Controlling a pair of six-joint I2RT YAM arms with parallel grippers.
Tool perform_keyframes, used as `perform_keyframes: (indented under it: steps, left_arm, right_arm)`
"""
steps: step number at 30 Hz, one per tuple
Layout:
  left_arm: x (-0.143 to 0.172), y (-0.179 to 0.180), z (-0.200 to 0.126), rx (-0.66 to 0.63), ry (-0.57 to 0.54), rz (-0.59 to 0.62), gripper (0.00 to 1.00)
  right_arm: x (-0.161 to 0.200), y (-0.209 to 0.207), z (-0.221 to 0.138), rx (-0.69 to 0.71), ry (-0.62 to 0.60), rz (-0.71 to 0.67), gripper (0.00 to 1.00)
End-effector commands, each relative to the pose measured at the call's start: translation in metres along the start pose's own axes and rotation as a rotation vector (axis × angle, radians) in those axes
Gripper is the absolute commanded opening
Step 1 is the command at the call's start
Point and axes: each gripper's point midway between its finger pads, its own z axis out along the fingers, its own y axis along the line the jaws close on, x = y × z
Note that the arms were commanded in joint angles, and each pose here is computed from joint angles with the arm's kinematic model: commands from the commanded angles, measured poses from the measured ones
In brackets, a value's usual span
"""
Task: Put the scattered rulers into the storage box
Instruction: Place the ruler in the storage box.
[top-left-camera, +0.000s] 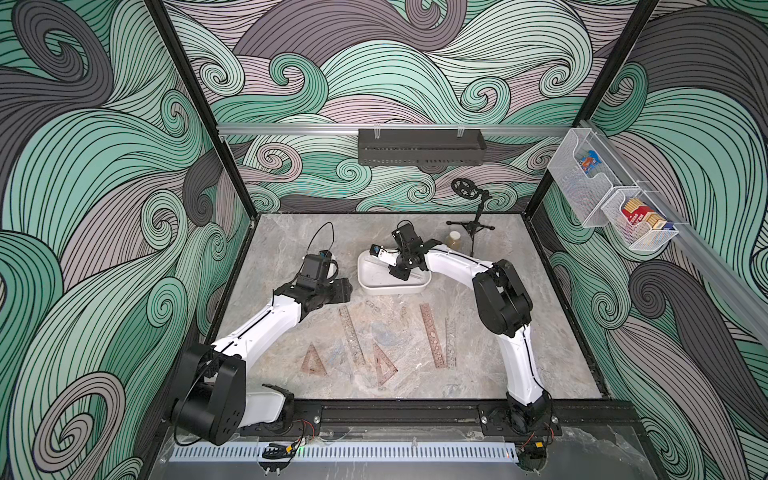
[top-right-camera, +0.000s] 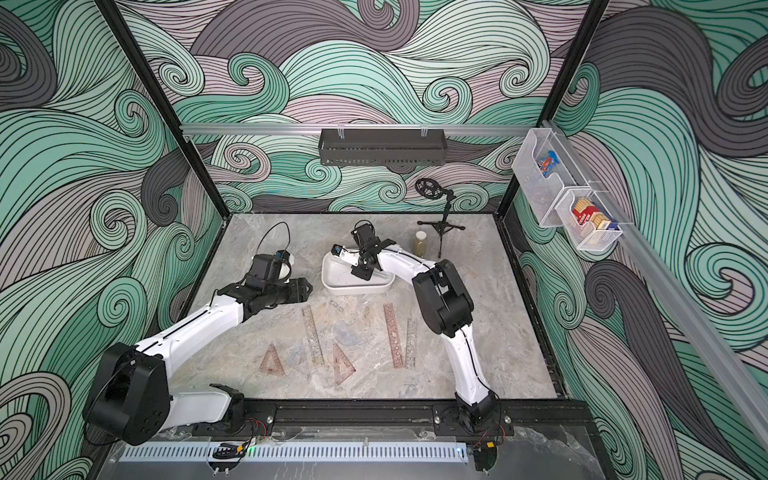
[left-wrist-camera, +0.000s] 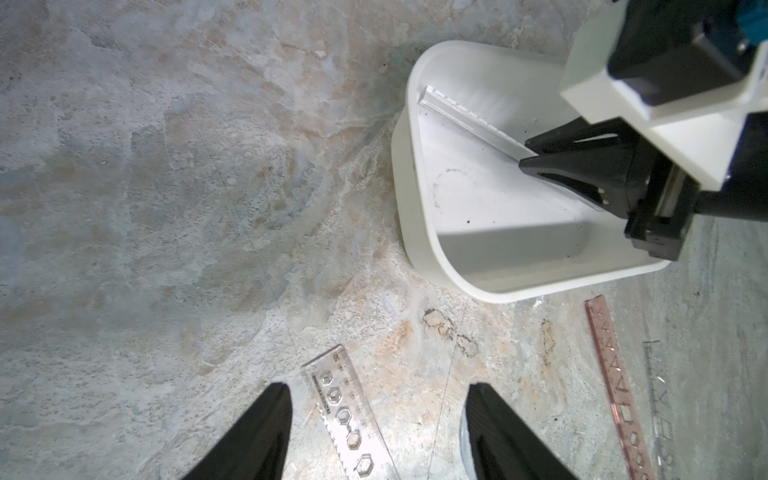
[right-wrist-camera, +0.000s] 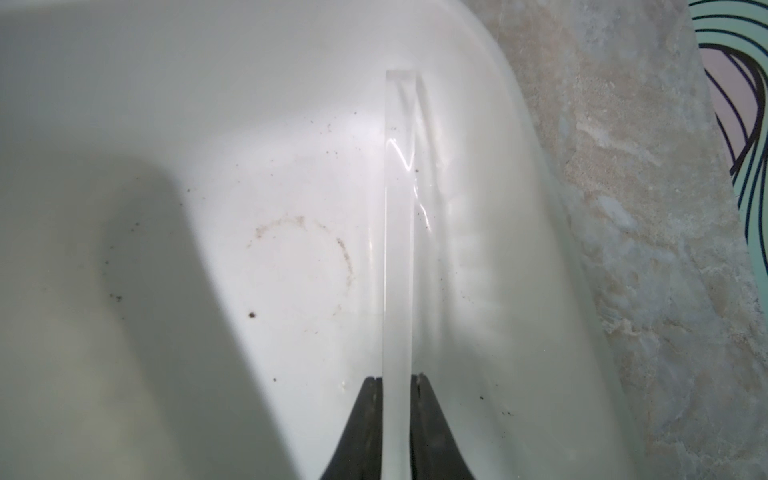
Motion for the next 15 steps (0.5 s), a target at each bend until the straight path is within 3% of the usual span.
perform_keyframes:
  steps: [1, 7, 10, 15]
  left_arm:
    - [-0.010, 0.001, -0.004, -0.004, -0.034, -0.008, 0.71]
    - [-0.013, 0.000, -0.005, 0.002, -0.040, -0.012, 0.71]
    - [-0.013, 0.000, -0.007, 0.009, -0.043, -0.012, 0.71]
    - [-0.005, -0.011, -0.009, 0.074, -0.024, -0.024, 0.71]
  right_arm:
    - [-0.005, -0.012, 0.000, 0.020, -0.024, 0.034, 0.24]
    - [-0.016, -0.024, -0.008, 0.062, -0.045, 0.052, 0.39]
    - [-0.024, -0.036, -0.022, 0.112, -0.056, 0.094, 0.41]
    - [-0.038, -0.058, -0.082, 0.212, -0.132, 0.356, 0.42]
